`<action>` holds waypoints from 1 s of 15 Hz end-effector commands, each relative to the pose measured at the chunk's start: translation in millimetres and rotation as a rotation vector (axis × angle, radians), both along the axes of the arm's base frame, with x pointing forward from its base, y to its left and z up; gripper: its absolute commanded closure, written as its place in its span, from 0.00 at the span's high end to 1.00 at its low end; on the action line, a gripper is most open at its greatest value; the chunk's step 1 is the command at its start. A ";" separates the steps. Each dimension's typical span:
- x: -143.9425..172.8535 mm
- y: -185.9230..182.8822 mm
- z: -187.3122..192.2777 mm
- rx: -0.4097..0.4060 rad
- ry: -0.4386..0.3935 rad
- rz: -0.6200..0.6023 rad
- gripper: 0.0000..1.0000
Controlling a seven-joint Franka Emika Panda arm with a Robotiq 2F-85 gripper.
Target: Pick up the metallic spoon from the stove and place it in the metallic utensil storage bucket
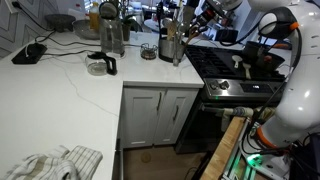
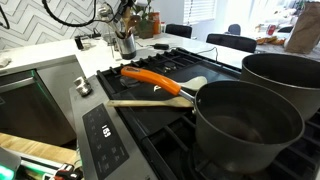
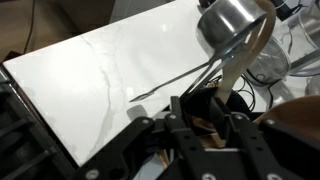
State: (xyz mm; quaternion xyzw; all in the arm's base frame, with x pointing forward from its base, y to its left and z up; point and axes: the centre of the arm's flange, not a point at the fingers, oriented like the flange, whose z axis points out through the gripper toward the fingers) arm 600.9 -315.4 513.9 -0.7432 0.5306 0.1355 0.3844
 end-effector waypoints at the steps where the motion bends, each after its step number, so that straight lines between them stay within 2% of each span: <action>1: -31.5 25.7 26.5 -0.145 -0.049 0.132 0.69; 5: -61.4 64.3 44.0 -0.317 -0.090 0.297 0.99; 10: -93.4 102.8 56.6 -0.534 -0.139 0.510 1.00; 15: -120.7 137.0 59.3 -0.751 -0.233 0.694 1.00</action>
